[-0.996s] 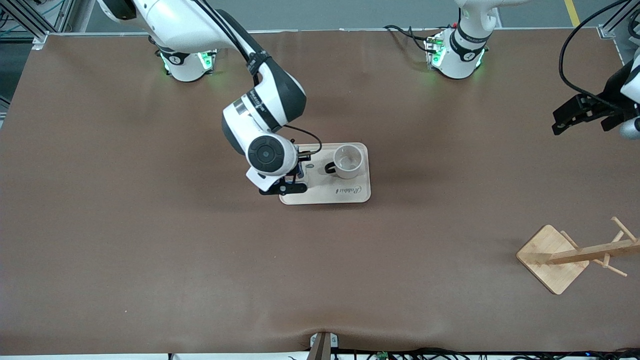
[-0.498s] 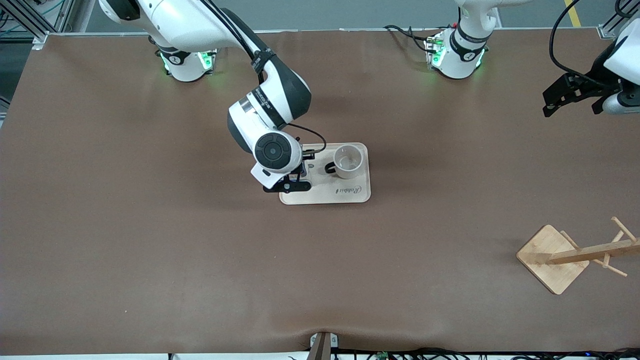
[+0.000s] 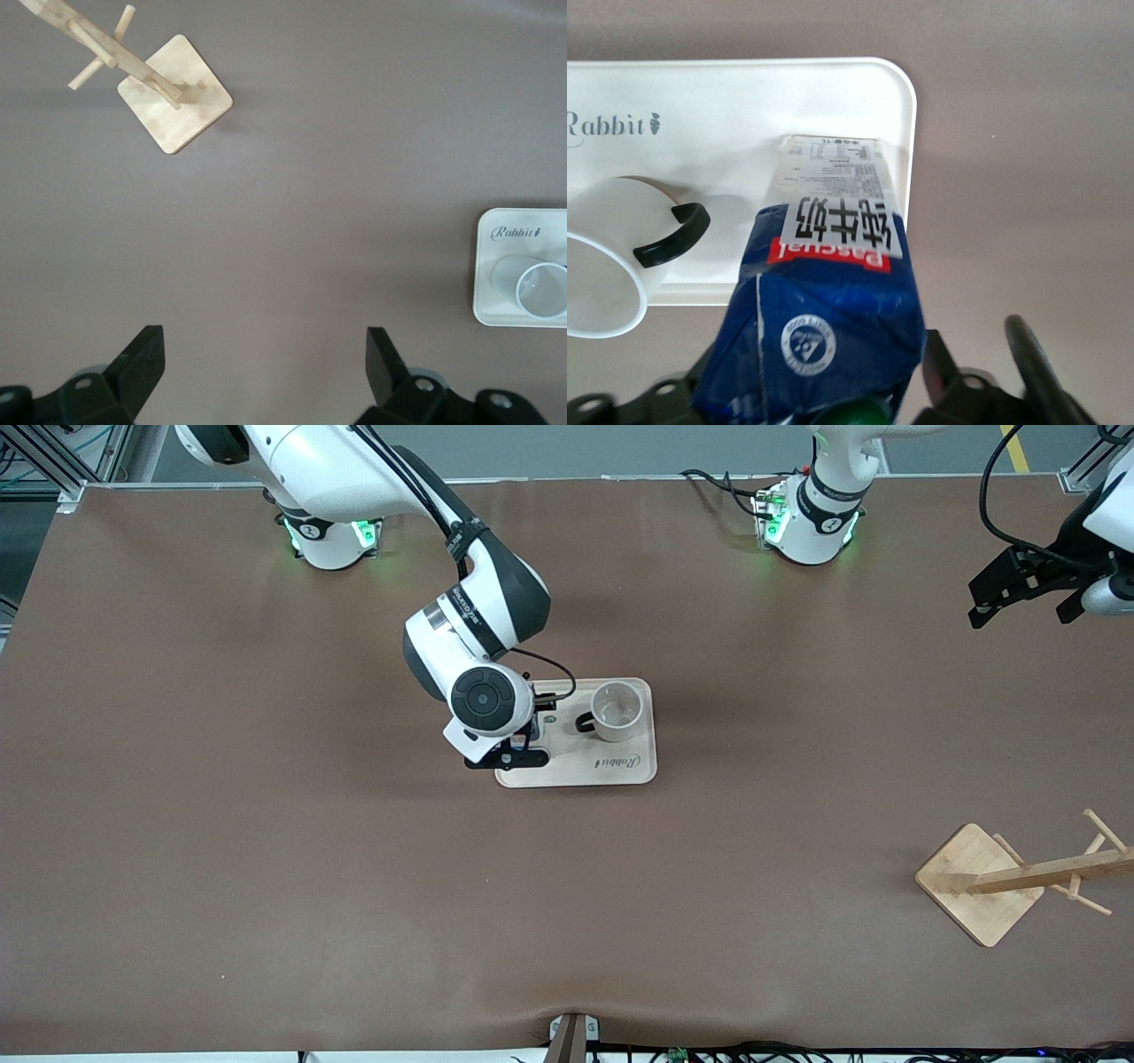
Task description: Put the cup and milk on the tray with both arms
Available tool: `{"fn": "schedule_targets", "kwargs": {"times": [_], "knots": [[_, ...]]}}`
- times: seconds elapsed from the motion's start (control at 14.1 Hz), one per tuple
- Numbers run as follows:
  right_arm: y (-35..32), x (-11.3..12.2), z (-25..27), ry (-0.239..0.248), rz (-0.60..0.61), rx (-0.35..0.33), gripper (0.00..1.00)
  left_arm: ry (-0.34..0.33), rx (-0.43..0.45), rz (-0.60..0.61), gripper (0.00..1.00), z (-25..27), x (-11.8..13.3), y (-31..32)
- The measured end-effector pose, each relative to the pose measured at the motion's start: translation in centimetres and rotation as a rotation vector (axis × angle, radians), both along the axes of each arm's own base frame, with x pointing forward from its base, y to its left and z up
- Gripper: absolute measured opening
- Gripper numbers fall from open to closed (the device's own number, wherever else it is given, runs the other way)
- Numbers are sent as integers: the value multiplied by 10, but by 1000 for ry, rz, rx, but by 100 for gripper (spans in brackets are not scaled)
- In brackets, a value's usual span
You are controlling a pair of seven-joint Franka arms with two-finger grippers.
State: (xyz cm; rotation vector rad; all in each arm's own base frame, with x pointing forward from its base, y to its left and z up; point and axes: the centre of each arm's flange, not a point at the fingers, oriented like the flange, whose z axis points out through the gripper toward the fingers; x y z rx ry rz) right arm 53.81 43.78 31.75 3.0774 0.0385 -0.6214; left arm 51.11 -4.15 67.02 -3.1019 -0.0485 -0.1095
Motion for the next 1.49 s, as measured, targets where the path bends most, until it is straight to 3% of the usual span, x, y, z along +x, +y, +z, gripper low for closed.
{"fn": "schedule_targets", "kwargs": {"times": [0.07,0.93,1.49], "knots": [[0,0,-1,1,1,-1,100,0,0,4,100,0,0,2],[2,-1,0,-1,2,1,100,19,0,5,100,-13,6,3],[6,5,16,-29,2,23,100,18,-1,11,100,-13,6,5]]}}
